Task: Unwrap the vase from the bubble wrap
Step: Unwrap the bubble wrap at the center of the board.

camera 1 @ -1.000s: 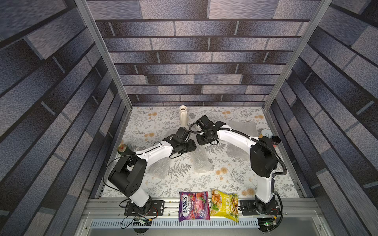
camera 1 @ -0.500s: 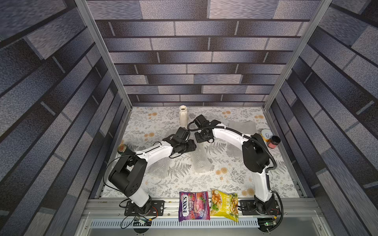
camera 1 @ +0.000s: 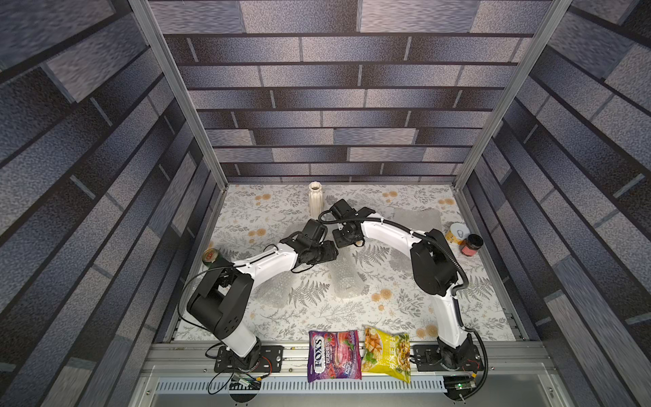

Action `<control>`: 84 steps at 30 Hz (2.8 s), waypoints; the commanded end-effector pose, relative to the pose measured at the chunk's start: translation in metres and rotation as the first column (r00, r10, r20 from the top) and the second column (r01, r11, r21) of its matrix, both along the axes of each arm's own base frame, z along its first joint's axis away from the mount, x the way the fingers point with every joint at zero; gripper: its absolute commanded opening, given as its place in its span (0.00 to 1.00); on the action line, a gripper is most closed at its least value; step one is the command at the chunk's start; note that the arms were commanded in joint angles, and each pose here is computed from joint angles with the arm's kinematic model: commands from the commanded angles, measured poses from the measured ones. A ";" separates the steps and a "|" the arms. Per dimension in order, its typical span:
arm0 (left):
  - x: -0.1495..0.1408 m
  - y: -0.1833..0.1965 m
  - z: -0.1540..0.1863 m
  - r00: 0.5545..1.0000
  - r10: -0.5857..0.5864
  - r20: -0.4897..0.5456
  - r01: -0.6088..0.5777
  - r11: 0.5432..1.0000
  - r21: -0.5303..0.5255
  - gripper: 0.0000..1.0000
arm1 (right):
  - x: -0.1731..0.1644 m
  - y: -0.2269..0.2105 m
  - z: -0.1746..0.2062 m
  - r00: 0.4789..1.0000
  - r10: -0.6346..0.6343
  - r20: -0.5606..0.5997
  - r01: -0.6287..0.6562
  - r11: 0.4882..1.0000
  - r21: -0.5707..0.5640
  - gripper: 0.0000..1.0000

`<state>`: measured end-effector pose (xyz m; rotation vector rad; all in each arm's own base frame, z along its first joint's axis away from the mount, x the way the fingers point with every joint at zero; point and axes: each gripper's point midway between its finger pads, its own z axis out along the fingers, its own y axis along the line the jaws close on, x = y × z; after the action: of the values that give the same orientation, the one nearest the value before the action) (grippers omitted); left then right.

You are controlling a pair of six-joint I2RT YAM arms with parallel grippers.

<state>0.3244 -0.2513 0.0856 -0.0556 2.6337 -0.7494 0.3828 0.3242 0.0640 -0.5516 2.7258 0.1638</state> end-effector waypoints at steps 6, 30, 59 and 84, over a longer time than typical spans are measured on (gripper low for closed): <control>-0.029 0.039 -0.042 0.990 0.045 -0.133 -0.026 0.990 0.142 0.58 | 0.016 -0.015 0.001 0.998 -0.047 0.037 0.048 0.998 -0.031 0.08; -0.031 0.043 -0.048 0.987 0.055 -0.148 -0.034 0.990 0.140 0.58 | 0.015 -0.050 0.006 0.995 -0.096 -0.022 0.097 0.993 0.072 0.27; -0.026 0.038 -0.035 0.992 0.038 -0.120 -0.021 0.990 0.136 0.59 | -0.076 -0.061 -0.048 0.936 -0.067 -0.345 0.167 0.949 0.269 0.34; -0.003 -0.020 -0.006 0.993 -0.101 -0.057 0.106 0.990 0.090 0.59 | -0.067 -0.107 0.003 0.977 -0.132 -0.169 0.157 0.977 0.142 0.00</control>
<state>0.3243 -0.2669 0.0866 0.0283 2.6966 -0.6987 0.3125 0.2356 0.0564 -0.3242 2.8701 0.4854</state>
